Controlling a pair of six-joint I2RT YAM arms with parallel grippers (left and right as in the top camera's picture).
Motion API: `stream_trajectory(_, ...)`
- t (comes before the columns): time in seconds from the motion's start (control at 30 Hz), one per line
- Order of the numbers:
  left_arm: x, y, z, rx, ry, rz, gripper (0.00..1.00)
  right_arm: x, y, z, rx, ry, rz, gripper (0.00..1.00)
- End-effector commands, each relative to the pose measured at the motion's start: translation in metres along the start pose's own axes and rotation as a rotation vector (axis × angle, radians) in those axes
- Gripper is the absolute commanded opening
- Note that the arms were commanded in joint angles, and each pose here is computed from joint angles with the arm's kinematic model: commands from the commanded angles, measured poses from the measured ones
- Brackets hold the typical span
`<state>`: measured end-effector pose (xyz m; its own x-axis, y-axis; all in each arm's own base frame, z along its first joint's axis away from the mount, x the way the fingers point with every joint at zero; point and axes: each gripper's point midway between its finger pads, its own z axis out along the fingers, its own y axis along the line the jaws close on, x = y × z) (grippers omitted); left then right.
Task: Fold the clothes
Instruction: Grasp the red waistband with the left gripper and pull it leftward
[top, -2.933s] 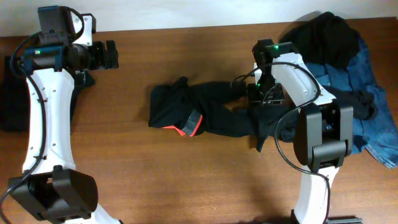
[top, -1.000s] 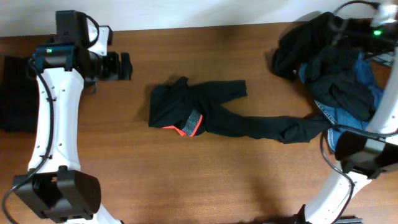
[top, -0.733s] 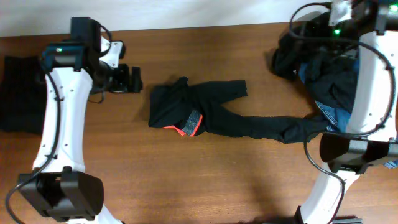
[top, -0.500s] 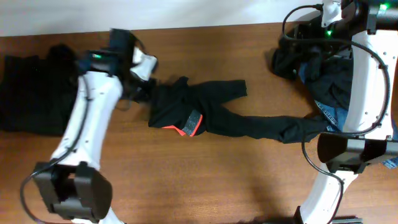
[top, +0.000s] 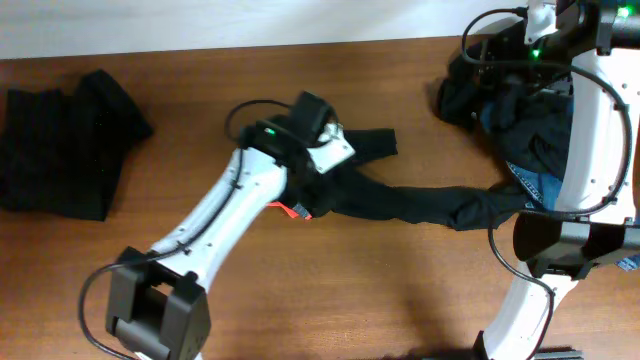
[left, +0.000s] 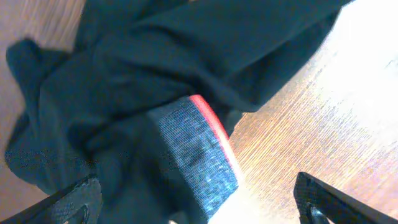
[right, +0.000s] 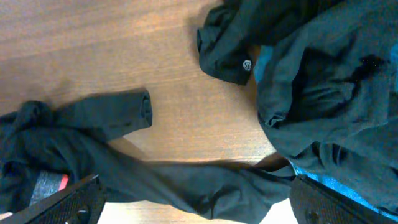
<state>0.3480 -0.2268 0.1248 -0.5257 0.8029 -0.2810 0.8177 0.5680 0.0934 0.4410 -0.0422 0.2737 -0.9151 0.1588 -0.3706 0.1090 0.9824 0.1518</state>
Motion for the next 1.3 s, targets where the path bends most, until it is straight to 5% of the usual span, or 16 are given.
stream_trajectory(0.0, 0.003, 0.001, 0.003, -0.131, 0.056, 0.125, 0.98, 0.004, -0.002, -0.004, 0.01, 0.001, -0.008, 0.99)
stream_trajectory(0.5, 0.02, -0.003, 0.074, -0.128, 0.206, 0.217, 0.89, 0.004, -0.003, 0.002, 0.009, 0.01, -0.008, 0.99)
stream_trajectory(0.8, 0.027, 0.027, 0.065, -0.331, 0.28, 0.193, 0.59, 0.003, -0.003, 0.002, 0.009, 0.003, -0.009, 0.99)
stream_trajectory(1.17, 0.032, 0.037, 0.062, -0.369, 0.289, 0.125, 0.05, 0.003, -0.003, 0.002, 0.009, 0.004, -0.008, 0.99)
stream_trajectory(1.27, 0.032, 0.053, 0.052, -0.458, 0.291, 0.044, 0.0, 0.003, -0.003, 0.002, 0.009, 0.004, -0.009, 0.99)
